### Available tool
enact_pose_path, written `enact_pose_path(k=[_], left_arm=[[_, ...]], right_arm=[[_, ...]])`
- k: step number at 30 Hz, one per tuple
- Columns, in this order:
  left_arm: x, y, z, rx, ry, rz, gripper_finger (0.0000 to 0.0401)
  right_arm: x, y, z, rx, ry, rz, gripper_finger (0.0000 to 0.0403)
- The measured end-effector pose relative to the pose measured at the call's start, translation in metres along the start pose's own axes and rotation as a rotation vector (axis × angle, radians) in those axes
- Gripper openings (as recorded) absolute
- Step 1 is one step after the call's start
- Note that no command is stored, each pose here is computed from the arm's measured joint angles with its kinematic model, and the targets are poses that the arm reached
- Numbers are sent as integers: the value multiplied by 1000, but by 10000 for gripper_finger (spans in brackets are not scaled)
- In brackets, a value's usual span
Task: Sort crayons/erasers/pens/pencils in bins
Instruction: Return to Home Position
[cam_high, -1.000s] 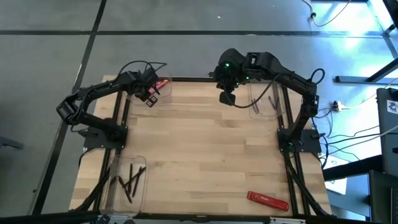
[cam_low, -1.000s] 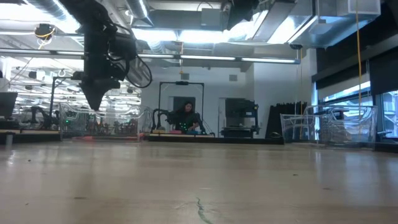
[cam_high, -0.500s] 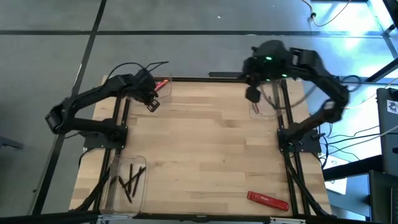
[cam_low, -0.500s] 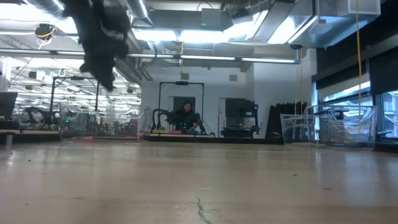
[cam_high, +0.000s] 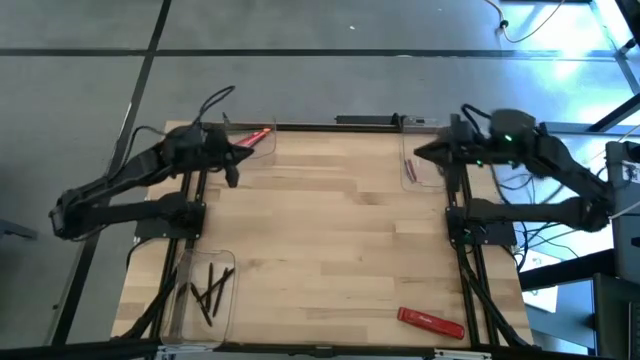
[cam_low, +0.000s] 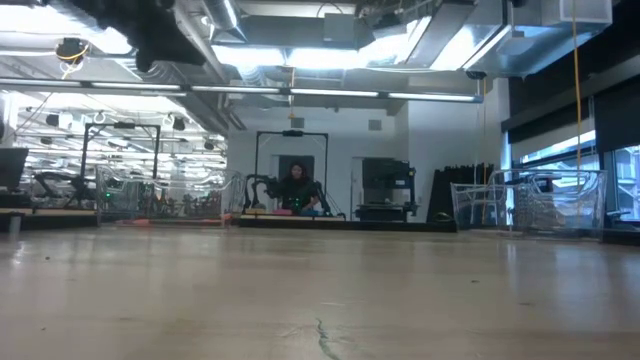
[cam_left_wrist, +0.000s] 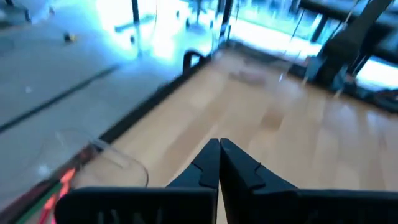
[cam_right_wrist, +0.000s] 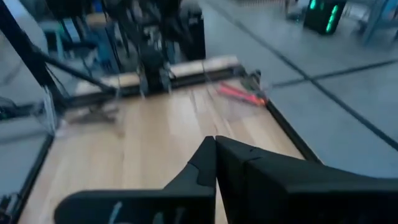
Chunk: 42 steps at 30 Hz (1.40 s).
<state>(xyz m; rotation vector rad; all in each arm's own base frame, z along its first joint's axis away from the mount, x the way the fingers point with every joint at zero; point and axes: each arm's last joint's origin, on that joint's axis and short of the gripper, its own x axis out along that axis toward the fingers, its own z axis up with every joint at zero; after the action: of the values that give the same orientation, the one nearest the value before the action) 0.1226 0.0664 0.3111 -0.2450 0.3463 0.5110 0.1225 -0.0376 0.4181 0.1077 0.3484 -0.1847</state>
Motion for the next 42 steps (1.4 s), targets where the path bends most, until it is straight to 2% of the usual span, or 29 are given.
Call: enact_pose_path(k=[6, 14, 23, 28, 35, 42], left_arm=[[-20, 4, -21, -32, -200, -8, 0], [-41, 7, -44, -54, -397, -44, 0], [-51, 12, -68, -71, -509, -24, 0], [-51, 13, -77, -67, -566, -26, 0], [-36, 16, -91, -94, -502, -25, 0], [-20, 17, -104, -115, -491, -55, 0]], right_arm=[[-32, 4, -40, 67, -187, 17, 4], [-69, 8, -86, 71, -389, 25, 3], [-85, 9, -134, 90, -510, 18, 4], [-83, 9, -135, 83, -461, 18, 4], [-82, 9, -140, 49, -436, 20, 5], [-43, 5, -158, 19, -392, 98, 5]])
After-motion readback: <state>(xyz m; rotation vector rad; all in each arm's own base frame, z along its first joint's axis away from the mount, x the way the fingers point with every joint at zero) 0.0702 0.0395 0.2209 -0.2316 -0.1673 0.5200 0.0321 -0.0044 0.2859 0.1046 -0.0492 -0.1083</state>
